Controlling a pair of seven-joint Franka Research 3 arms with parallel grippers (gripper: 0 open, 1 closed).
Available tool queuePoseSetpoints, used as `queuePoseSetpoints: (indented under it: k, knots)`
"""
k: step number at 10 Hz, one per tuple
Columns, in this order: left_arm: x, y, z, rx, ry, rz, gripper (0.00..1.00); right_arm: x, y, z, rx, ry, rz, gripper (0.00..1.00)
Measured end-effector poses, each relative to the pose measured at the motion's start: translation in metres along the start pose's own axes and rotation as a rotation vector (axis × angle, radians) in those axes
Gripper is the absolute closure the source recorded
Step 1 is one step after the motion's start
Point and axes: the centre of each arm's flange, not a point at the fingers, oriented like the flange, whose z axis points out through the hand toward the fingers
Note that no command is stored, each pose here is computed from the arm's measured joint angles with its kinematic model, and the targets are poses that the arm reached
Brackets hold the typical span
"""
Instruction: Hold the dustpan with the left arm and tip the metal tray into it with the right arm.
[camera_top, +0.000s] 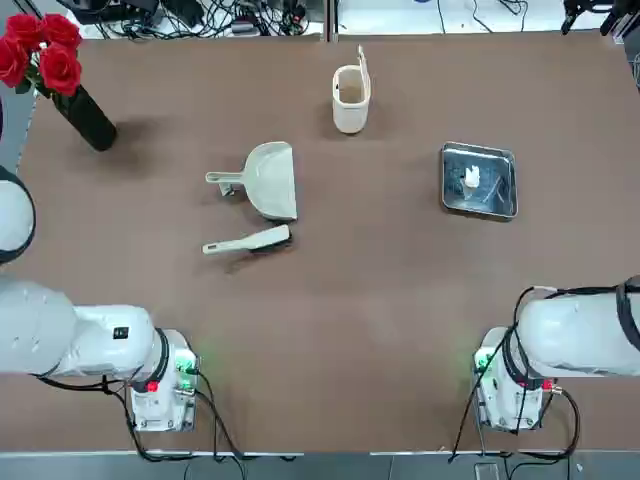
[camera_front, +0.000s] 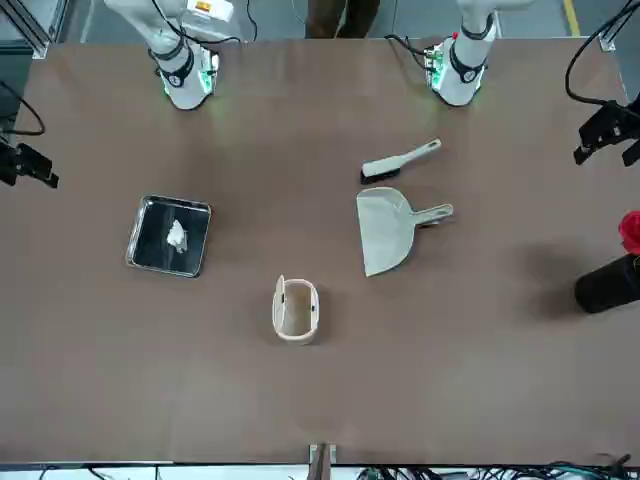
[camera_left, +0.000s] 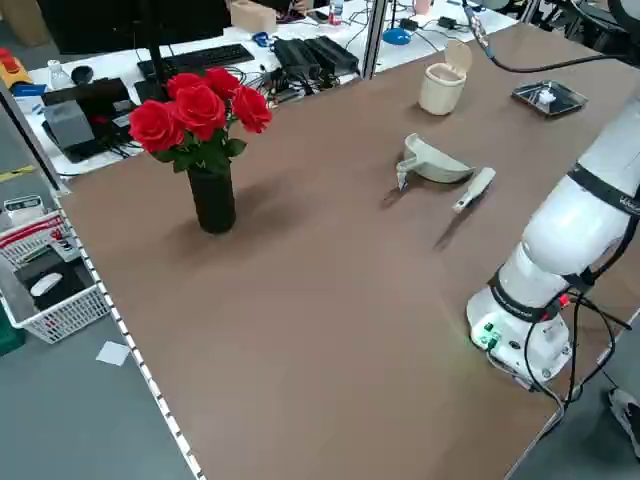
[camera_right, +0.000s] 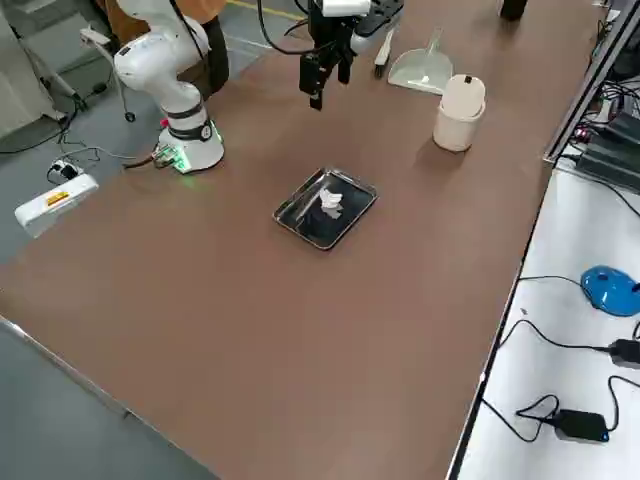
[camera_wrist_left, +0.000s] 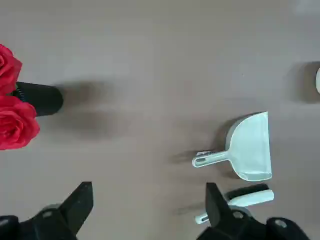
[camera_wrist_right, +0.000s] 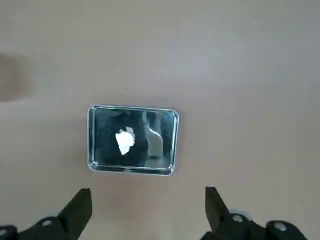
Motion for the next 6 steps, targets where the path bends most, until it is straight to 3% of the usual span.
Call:
queuePoseSetpoints:
  k: [3,6]
  knots:
    - [0.0,0.003,0.0,0.0,0.0,0.006,0.01,0.001,0.001,0.006,0.0,0.003,0.001,0.0]
    - [0.0,0.003,-0.001,0.0,0.003,0.008,0.01,-0.004,0.022,0.079,0.003,0.028,0.04,0.0]
